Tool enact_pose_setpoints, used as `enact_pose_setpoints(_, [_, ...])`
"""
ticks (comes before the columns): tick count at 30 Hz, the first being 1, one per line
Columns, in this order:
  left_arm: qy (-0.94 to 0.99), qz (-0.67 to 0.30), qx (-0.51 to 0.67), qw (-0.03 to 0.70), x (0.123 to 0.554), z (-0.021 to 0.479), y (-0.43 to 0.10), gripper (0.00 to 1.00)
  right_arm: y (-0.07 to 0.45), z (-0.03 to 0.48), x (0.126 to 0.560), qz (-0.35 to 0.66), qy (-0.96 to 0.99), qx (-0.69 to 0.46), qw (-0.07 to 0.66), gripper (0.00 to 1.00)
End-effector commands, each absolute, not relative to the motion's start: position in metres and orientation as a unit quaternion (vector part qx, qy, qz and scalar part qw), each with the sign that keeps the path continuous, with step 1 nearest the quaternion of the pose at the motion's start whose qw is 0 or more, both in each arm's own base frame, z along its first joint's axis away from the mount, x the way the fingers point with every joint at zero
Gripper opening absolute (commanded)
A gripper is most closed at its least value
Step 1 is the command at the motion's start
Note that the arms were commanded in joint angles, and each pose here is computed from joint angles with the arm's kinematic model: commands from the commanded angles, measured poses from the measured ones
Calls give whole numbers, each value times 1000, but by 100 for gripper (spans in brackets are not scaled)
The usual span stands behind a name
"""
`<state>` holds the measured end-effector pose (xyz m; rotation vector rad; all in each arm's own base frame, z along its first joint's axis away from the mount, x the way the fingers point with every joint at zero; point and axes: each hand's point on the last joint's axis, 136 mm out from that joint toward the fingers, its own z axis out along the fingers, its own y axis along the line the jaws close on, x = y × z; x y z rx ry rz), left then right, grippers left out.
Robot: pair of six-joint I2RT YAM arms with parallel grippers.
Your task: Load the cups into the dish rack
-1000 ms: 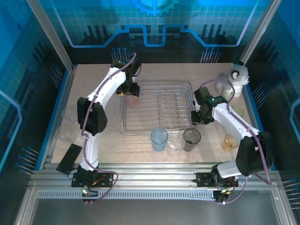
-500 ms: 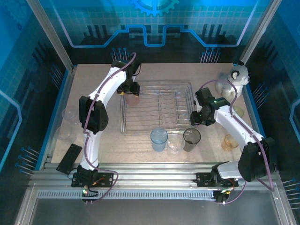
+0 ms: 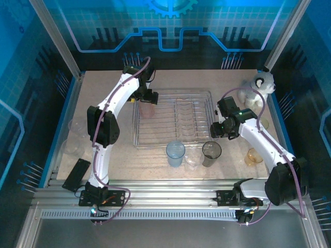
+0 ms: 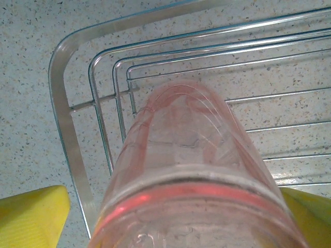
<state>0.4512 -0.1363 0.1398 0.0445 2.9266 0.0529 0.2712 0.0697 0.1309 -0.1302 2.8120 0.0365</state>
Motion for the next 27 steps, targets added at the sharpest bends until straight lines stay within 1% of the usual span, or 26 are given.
enact_pose_setpoints(1, [990,6,15,141,457,167,-135,99,68,132,261,7,986,-52,159,55])
enact_pose_setpoints(7, [981,-8,5,192,451,200,-133,99,69,141,259,13,985,-51,164,55])
enact_pose_setpoints(12, [966,-57,-7,252,431,229,-135,99,65,159,255,9,982,-42,182,56])
enact_pose_setpoints(15, [946,-103,-8,306,417,251,-139,99,65,170,251,15,980,-37,194,57])
enact_pose_setpoints(20, [906,-180,-6,384,377,268,-141,99,70,188,243,39,977,-36,208,57])
enact_pose_setpoints(23, [886,-234,1,401,349,265,-148,99,86,197,240,76,972,-55,216,56])
enact_pose_setpoints(27, [866,-299,2,401,314,249,-155,99,119,211,238,105,961,-111,231,56])
